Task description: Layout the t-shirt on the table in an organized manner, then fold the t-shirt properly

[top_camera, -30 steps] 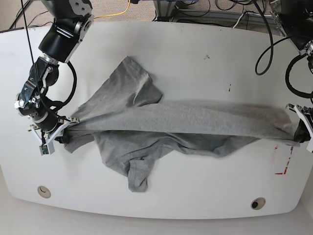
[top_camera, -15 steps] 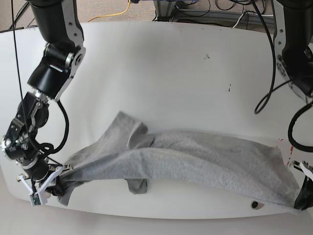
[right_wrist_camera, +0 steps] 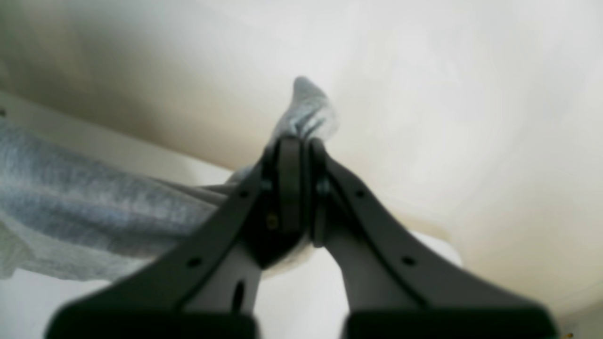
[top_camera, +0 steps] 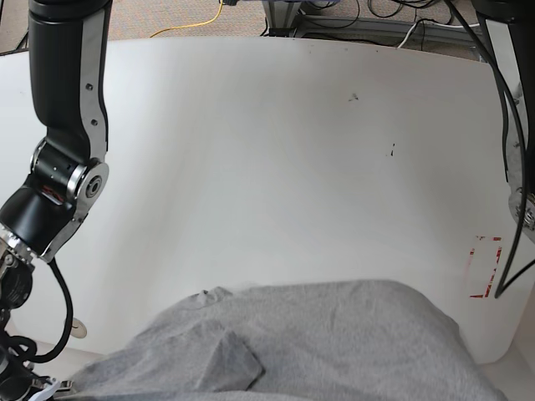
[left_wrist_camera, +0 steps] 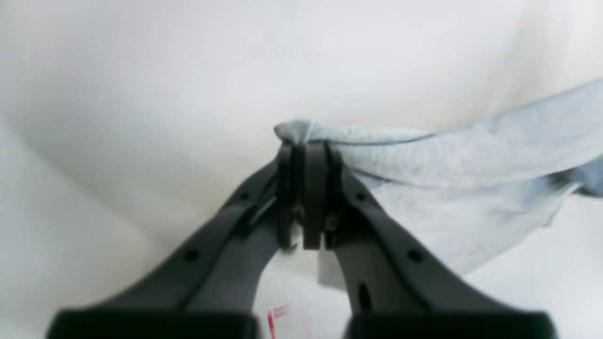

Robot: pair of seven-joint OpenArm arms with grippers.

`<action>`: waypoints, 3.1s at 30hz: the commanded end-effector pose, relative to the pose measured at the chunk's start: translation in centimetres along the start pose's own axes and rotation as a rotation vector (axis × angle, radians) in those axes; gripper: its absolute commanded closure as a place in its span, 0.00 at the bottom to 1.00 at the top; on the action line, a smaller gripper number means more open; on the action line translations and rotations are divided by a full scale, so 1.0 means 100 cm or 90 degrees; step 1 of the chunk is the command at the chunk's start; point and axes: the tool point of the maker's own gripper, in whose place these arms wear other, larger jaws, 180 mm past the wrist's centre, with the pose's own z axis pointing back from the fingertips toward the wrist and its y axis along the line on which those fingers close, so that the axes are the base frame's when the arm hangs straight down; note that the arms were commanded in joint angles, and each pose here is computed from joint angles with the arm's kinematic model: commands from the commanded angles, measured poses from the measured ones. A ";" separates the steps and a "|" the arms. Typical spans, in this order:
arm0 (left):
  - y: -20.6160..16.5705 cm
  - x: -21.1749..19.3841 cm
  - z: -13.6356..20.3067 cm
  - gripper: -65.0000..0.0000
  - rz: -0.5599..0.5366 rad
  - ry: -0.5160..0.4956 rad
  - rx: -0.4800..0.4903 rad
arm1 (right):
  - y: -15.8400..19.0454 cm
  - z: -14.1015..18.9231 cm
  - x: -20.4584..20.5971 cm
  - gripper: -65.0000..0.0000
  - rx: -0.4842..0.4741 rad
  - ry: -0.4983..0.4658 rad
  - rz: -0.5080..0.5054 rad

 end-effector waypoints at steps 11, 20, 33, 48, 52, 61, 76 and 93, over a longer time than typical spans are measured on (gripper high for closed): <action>-0.002 0.017 -0.002 0.99 -0.007 -0.016 -0.015 | -0.024 0.041 0.002 1.00 -0.078 0.030 0.052; -0.029 -0.077 -0.007 0.99 0.010 0.064 -0.072 | 0.002 0.061 -0.094 1.00 -0.088 0.148 0.093; -0.086 -0.276 0.051 1.00 0.083 0.282 -0.103 | 0.060 0.106 -0.240 1.00 -0.038 0.332 0.077; -0.143 -0.390 0.165 1.00 0.116 0.484 -0.109 | 0.116 0.184 -0.343 1.00 0.007 0.492 0.035; -0.151 -0.411 0.190 0.99 0.133 0.534 -0.111 | 0.128 0.199 -0.364 1.00 0.025 0.530 0.021; -0.168 -0.430 0.211 0.99 0.146 0.581 -0.135 | 0.145 0.214 -0.383 1.00 0.041 0.562 -0.002; -0.160 -0.434 0.214 0.99 0.128 0.600 -0.116 | 0.142 0.217 -0.384 1.00 0.037 0.568 0.003; -0.134 -0.418 0.191 0.99 0.086 0.575 -0.061 | 0.131 0.210 -0.410 1.00 0.032 0.584 -0.057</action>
